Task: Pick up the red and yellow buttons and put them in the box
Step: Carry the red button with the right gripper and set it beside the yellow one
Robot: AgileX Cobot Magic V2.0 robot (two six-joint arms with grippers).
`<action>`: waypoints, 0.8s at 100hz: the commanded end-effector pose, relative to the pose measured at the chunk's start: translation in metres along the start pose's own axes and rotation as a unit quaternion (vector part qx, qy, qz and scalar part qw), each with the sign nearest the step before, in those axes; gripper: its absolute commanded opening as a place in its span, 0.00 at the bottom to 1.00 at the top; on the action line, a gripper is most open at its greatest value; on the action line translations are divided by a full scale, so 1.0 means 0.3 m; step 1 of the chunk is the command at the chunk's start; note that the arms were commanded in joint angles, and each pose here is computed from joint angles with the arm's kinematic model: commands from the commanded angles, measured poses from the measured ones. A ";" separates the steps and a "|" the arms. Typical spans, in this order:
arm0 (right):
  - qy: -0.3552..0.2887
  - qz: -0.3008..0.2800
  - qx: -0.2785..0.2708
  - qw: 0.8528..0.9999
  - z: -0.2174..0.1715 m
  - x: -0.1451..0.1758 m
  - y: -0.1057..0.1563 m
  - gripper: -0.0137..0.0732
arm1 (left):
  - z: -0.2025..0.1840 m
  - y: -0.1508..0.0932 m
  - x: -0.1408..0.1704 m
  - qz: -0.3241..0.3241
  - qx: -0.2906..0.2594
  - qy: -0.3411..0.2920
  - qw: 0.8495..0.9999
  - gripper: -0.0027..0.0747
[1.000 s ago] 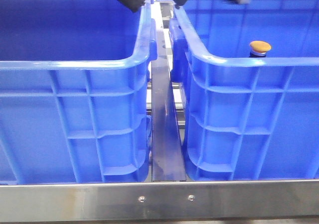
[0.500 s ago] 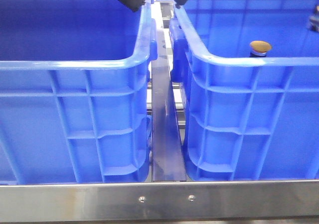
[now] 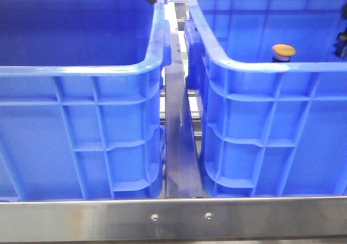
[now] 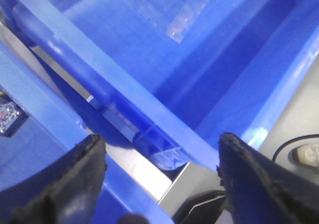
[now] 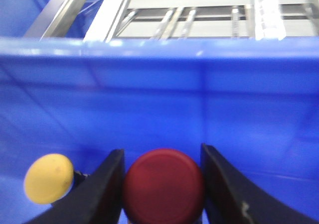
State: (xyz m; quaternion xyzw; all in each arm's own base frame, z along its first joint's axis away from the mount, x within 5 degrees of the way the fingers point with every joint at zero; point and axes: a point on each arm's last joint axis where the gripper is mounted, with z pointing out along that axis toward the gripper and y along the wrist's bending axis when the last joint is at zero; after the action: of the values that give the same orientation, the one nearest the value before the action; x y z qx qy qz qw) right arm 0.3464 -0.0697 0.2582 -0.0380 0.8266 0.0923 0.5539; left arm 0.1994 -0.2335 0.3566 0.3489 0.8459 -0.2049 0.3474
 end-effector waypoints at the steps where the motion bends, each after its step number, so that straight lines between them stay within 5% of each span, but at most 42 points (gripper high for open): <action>1: -0.066 0.018 -0.029 0.997 -0.005 -0.081 0.008 0.41 | -0.068 -0.016 -0.054 -0.004 0.012 -0.070 0.997 0.63; 71: -0.033 0.028 -0.022 0.999 0.152 -0.021 -0.076 0.41 | -0.069 -0.016 -0.061 -0.004 0.012 -0.081 0.997 0.63; 80: -0.031 0.028 -0.019 0.999 0.153 -0.019 -0.078 0.46 | -0.069 -0.016 -0.061 -0.004 0.012 -0.081 0.997 0.63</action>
State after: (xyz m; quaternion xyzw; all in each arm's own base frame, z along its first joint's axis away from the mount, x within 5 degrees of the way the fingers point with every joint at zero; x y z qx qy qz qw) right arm 0.3922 -0.0817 0.2133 -0.0472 0.8414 0.1141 0.5261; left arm 0.2006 -0.2347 0.3585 0.3458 0.8409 -0.2107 0.3590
